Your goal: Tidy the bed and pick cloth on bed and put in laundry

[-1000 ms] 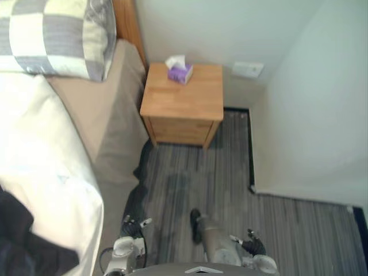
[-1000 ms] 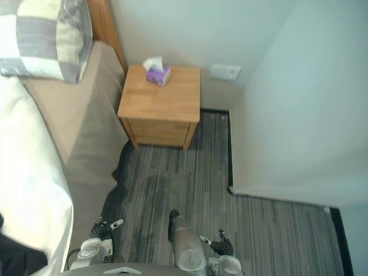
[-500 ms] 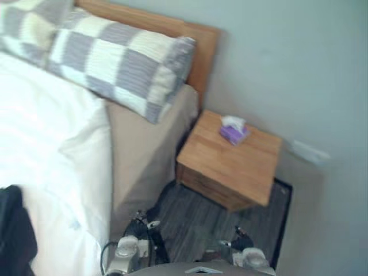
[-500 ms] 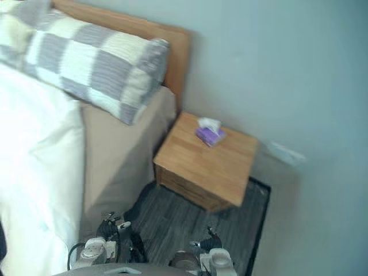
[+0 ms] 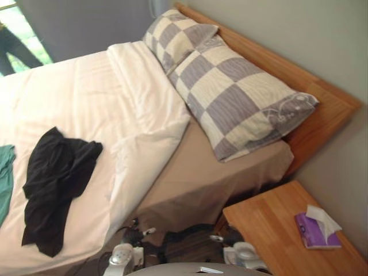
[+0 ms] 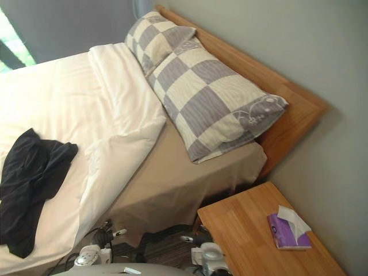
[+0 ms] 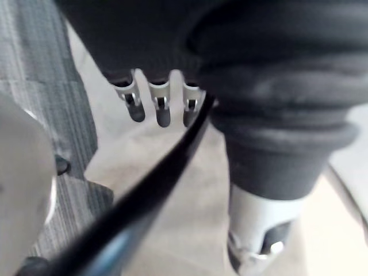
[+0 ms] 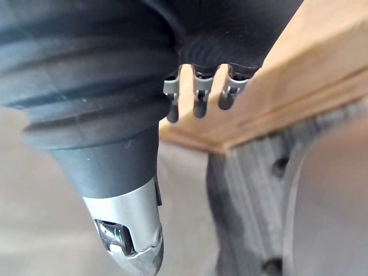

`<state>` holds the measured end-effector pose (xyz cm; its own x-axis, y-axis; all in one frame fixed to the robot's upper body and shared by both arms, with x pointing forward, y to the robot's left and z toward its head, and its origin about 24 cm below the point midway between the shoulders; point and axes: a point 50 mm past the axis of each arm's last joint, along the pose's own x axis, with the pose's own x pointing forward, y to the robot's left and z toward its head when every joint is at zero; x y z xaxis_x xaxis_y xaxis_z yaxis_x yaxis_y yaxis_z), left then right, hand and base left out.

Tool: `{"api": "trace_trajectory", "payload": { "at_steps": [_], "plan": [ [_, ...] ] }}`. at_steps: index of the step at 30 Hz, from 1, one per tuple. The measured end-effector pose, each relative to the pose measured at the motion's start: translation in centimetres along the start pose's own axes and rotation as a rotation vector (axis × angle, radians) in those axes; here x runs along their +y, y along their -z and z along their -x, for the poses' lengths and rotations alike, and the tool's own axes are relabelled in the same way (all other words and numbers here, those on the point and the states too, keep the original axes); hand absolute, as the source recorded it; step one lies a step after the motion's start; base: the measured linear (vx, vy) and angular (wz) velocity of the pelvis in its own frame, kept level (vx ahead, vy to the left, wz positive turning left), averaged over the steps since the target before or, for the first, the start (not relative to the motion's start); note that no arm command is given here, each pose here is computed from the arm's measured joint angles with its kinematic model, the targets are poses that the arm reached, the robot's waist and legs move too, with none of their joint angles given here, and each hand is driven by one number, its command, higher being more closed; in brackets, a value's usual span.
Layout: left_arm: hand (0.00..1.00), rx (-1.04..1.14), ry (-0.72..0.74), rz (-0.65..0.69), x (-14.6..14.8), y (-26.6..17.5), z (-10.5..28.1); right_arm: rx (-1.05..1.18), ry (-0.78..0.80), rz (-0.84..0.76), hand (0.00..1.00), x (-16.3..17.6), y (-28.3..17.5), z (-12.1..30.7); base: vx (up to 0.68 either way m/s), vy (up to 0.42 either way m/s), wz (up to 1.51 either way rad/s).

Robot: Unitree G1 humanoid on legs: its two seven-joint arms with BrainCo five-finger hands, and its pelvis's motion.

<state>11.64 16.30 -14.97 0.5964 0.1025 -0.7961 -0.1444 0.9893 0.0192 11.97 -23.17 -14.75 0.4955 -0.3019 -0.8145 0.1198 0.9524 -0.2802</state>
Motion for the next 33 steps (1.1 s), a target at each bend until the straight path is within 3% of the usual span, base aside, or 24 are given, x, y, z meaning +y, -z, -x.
{"api": "trace_trajectory", "payload": {
  "at_steps": [3,7,9,17,21,24,26,29,33],
  "plan": [
    [0.0,0.03,-0.019,0.003,1.4,0.7,0.2,0.062,0.082,-0.009,0.0,-4.5,2.8,0.7,-0.05,0.089,0.67],
    [0.0,0.052,-0.023,-0.015,1.6,1.2,0.2,0.121,0.059,-0.069,0.0,-3.4,5.0,1.5,-0.12,0.346,0.77],
    [0.0,0.056,-0.044,-0.028,2.5,1.1,0.2,0.159,0.073,-0.247,0.0,-1.8,6.1,2.0,-0.12,0.394,0.68],
    [0.0,0.127,-0.098,-0.095,5.4,1.9,0.4,0.101,0.143,-0.528,0.0,-1.2,5.8,2.6,-0.07,0.083,0.62],
    [0.0,0.149,-0.133,-0.068,6.0,2.9,0.9,-0.341,0.285,-0.544,0.0,-7.7,-4.4,2.8,-0.1,-0.008,-0.17],
    [0.0,0.176,-0.152,-0.081,6.7,4.0,1.6,-0.642,0.482,-0.473,0.0,-13.7,-11.1,5.6,-0.02,0.018,0.05],
    [0.0,0.202,-0.169,-0.087,7.4,4.8,2.2,-0.829,0.578,-0.394,0.0,-15.8,-15.5,8.2,0.04,0.025,0.21],
    [0.0,0.21,-0.179,-0.095,7.9,5.1,2.5,-0.962,0.593,-0.31,0.0,-15.7,-19.2,9.8,0.06,0.014,0.26],
    [0.0,0.205,-0.163,-0.126,7.8,4.9,2.4,-1.113,0.54,-0.117,0.0,-13.2,-24.9,11.2,0.05,0.021,0.25]
  ]
}}
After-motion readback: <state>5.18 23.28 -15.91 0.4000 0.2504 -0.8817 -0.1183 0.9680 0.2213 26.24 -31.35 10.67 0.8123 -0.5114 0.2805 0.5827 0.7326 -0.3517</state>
